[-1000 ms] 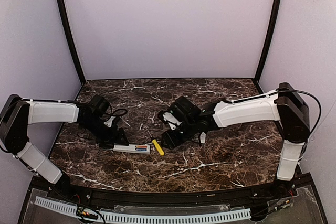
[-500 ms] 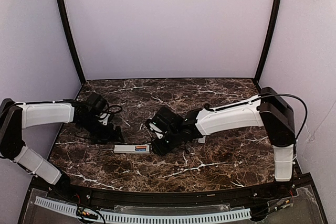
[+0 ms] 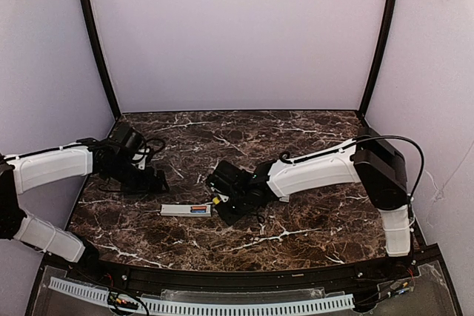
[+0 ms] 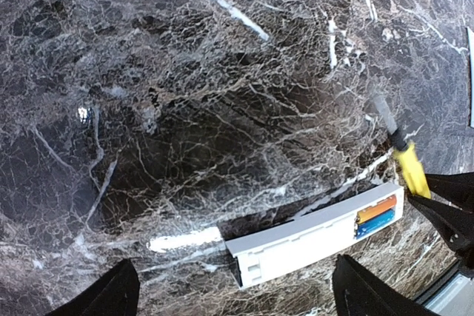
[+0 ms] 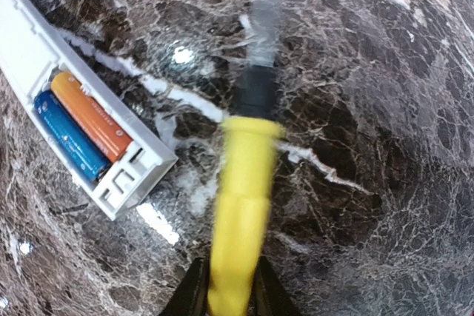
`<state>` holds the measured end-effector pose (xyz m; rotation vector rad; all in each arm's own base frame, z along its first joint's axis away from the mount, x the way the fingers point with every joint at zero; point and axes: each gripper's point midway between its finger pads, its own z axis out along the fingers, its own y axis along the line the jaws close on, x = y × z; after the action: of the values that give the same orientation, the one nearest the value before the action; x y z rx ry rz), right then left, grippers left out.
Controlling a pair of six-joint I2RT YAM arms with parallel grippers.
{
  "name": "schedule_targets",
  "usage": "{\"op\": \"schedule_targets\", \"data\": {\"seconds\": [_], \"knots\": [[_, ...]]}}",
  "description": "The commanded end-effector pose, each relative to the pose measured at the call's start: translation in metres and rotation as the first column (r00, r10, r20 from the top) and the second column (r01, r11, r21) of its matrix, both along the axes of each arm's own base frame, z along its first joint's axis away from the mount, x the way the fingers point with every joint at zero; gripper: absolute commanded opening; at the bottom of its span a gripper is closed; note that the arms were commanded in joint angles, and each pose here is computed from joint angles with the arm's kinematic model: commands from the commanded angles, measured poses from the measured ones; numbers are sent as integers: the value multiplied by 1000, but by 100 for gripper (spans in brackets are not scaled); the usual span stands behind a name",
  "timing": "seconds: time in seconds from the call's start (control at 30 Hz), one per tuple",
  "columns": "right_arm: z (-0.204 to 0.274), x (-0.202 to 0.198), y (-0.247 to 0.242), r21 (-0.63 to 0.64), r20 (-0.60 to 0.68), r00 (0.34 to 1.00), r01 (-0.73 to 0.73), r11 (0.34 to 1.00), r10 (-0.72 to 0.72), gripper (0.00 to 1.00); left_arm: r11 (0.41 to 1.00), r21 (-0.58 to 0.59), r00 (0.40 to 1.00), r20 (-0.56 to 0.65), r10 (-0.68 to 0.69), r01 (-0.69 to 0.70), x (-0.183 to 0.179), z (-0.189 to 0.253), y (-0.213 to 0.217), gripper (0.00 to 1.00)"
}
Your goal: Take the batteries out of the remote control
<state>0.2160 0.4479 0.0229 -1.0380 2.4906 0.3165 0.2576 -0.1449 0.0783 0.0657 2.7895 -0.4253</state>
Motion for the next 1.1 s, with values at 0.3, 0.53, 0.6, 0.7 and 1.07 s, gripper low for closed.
{"op": "schedule_targets", "data": {"seconds": [0.3, 0.53, 0.6, 0.7, 1.07], "knots": [[47, 26, -1, 58, 41, 999, 23, 998, -26, 0, 987, -104, 965, 244, -95, 123, 17, 61, -18, 86], [113, 30, -11, 261, -5, 996, -88, 961, 92, 0, 939, -149, 891, 390, -231, 309, 25, 120, -44, 86], [128, 25, -15, 318, -23, 990, -124, 940, 138, 0, 923, -155, 870, 417, -262, 352, 26, 133, -51, 85], [150, 15, -20, 418, -43, 974, -185, 889, 223, 0, 885, -191, 842, 442, -309, 425, 28, 151, -66, 83], [206, -35, -41, 638, -14, 868, -375, 672, 496, 0, 560, -504, 753, 478, -453, 657, 0, 191, -127, 70]]}}
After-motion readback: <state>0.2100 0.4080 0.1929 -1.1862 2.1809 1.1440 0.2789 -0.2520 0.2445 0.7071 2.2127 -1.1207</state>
